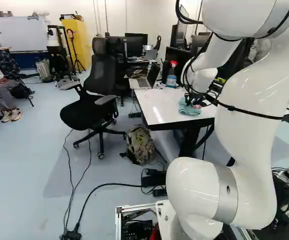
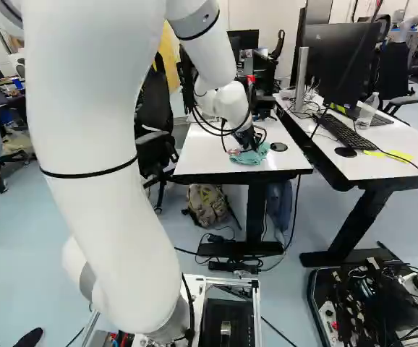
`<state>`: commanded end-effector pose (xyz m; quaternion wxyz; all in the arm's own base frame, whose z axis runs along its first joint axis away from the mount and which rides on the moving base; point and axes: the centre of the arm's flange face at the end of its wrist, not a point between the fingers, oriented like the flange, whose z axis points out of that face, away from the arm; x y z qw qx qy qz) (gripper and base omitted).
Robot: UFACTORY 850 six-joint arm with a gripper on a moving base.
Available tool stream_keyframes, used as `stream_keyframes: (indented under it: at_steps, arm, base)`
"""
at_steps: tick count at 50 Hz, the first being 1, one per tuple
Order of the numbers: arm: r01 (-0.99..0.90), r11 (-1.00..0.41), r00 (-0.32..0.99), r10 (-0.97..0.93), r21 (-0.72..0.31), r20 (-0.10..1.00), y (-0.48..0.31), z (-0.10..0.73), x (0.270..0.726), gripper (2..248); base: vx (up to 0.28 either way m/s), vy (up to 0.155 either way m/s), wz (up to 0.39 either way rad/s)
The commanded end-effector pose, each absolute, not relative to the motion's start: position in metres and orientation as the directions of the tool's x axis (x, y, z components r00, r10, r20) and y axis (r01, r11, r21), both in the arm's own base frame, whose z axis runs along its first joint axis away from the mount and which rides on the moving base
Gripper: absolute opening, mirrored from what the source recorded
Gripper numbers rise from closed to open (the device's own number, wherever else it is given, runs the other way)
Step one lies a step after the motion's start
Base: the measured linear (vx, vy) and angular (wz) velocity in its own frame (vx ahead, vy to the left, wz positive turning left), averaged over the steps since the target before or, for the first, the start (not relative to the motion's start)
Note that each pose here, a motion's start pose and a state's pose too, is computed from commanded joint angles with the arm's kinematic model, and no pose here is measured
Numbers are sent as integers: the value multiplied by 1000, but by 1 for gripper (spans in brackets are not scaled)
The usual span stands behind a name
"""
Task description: Clean the table with the green towel
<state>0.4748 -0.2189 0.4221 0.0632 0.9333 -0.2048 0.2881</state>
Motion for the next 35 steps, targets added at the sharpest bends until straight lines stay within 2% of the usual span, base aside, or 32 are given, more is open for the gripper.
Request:
stream_keyframes:
  at_steps: [14,35]
  arm:
    - [-448,-894,739,-370,0,562,-233,422,464,48]
    - [-395,-919,756,-325,0,568,-211,422,491,48]
  base:
    - [0,0,0]
    - [0,0,0]
